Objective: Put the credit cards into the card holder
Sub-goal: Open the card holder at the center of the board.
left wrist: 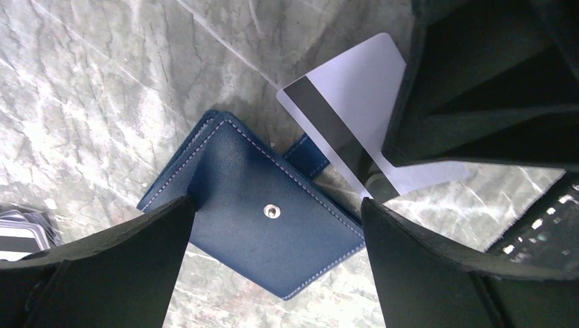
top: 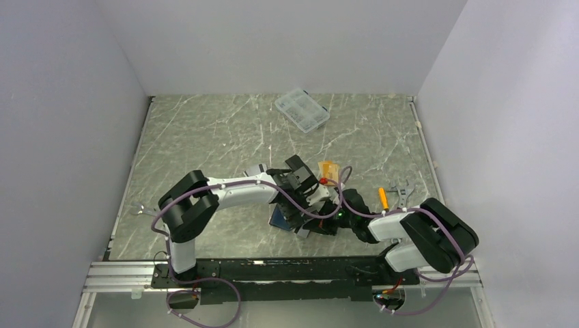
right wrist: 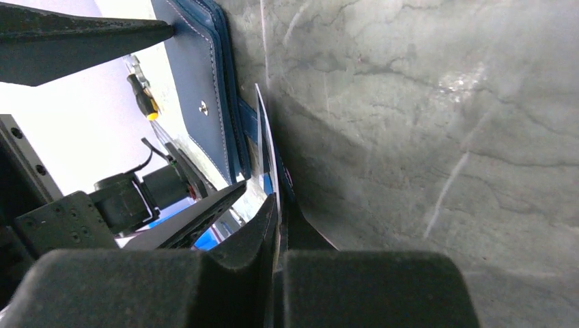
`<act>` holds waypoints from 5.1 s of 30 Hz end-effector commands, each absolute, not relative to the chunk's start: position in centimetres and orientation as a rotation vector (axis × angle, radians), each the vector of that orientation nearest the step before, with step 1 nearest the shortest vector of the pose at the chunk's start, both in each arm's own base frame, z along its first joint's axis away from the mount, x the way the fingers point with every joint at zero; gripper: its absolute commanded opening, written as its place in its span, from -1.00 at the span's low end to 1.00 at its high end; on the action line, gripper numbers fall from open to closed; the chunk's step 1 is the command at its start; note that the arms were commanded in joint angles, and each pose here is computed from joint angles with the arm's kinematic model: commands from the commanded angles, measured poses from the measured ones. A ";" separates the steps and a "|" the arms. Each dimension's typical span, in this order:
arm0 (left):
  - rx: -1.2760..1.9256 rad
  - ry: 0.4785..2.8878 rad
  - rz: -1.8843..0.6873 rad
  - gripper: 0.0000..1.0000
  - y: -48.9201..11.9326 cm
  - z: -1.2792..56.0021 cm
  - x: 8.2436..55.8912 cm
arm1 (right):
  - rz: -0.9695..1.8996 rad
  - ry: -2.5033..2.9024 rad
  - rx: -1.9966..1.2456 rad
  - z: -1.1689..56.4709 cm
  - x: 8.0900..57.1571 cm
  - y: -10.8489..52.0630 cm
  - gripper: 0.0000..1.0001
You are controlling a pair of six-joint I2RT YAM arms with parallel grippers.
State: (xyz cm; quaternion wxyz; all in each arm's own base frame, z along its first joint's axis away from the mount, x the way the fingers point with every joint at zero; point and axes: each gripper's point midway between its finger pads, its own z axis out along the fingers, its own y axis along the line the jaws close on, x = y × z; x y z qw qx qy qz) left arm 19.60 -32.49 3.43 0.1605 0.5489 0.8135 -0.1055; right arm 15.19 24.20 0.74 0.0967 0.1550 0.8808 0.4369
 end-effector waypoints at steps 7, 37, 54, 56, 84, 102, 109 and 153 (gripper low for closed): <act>1.574 2.279 -0.037 0.99 -31.9 2.9 21.3 | 0.934 2.731 0.637 -4.6 12.9 18.8 -1.00; 1.267 2.384 -0.216 0.69 -26.5 8.4 25.7 | 0.897 2.765 0.661 -5.5 12.6 18.5 -1.00; 1.295 2.528 -0.815 -0.55 -29.1 6.9 21.5 | 1.020 2.619 0.428 -0.8 14.4 19.8 -1.00; 1.289 2.540 -0.820 -0.55 -29.1 6.6 21.4 | 1.067 2.580 0.377 0.2 14.6 20.2 -1.00; 1.176 2.611 -0.867 -0.58 -27.7 6.2 22.6 | 1.290 2.481 -0.122 4.3 13.6 26.6 -1.00; 1.183 2.592 -0.868 -0.59 -27.7 6.6 22.5 | 1.279 2.538 -0.097 2.8 13.5 26.8 -1.00; 1.182 2.588 -0.872 -0.59 -27.7 6.7 22.5 | 1.284 2.546 -0.077 2.5 13.2 26.5 -1.00; 1.222 2.543 -0.953 -0.59 -28.1 7.8 21.7 | 1.268 2.543 -0.173 3.1 15.5 28.1 -1.00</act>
